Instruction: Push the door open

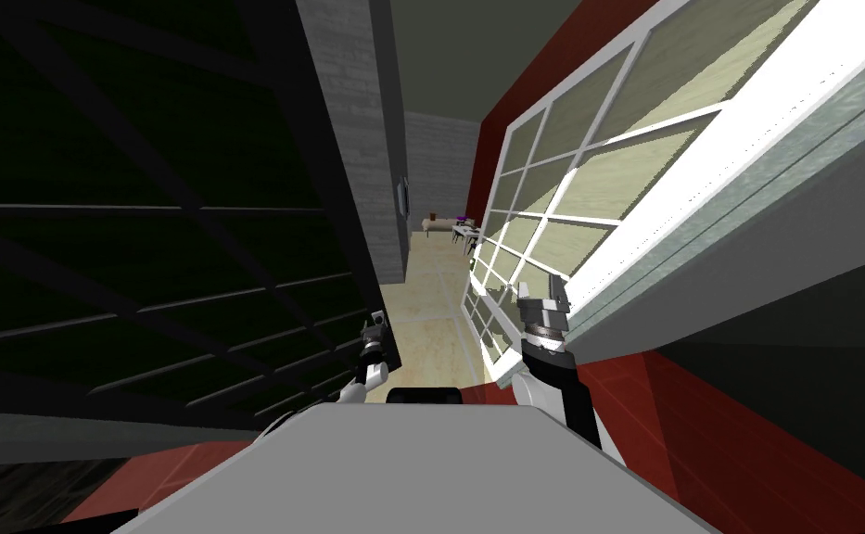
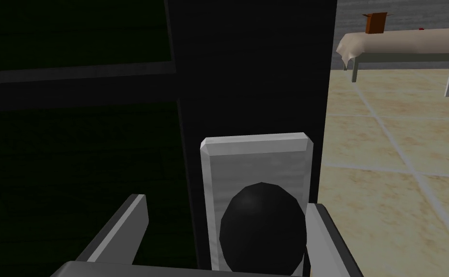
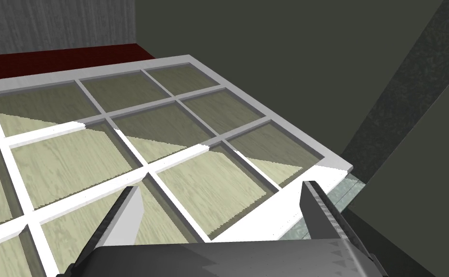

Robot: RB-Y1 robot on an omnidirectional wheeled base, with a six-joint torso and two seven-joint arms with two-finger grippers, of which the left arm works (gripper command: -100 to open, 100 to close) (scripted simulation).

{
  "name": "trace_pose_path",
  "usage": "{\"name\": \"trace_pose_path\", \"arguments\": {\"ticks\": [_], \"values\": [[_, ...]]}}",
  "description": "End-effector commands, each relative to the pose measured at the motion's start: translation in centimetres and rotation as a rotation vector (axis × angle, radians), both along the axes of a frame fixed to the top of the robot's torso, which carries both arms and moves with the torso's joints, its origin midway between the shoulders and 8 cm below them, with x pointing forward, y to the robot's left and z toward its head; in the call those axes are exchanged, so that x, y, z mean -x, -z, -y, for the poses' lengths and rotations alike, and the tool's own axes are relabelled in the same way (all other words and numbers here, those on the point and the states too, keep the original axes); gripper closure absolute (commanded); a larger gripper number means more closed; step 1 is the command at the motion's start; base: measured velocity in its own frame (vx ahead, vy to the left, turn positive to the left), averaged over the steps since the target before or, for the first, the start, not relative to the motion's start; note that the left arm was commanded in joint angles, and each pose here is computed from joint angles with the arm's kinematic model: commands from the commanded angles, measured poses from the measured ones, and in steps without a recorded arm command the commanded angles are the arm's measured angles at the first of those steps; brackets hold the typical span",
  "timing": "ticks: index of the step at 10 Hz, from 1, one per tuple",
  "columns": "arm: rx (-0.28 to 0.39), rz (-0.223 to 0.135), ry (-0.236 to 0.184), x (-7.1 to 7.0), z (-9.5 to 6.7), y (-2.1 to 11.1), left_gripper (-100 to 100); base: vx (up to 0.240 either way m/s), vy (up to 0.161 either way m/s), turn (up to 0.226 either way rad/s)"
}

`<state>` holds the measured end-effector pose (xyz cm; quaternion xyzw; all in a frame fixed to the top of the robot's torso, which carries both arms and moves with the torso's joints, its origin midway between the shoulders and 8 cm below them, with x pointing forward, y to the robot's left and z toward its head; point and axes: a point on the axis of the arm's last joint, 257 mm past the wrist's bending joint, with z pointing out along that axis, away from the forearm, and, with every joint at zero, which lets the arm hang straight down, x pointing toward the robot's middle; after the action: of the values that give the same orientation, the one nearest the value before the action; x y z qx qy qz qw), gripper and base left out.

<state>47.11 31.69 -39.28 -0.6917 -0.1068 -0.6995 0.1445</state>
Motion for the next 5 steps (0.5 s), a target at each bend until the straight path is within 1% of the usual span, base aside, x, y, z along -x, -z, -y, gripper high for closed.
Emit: {"name": "trace_pose_path", "arguments": {"ticks": [1, 2, 3, 4, 5], "values": [[-0.012, 0.014, -0.031, 0.4, -1.8, -0.6, 100, 0.091, 0.004, 0.007], [-0.011, 0.015, -0.052, 0.7, -2.4, -0.6, 100, 0.112, -0.001, 0.021], [-0.01, 0.016, -0.072, 1.0, -3.0, -0.6, 100, 0.166, -0.003, 0.031], [-0.009, 0.016, -0.082, 1.2, -3.2, -0.6, 100, 0.15, 0.004, 0.06], [-0.009, 0.011, -0.082, 1.3, -3.2, -0.4, 100, 0.093, -0.001, -0.003]]}}
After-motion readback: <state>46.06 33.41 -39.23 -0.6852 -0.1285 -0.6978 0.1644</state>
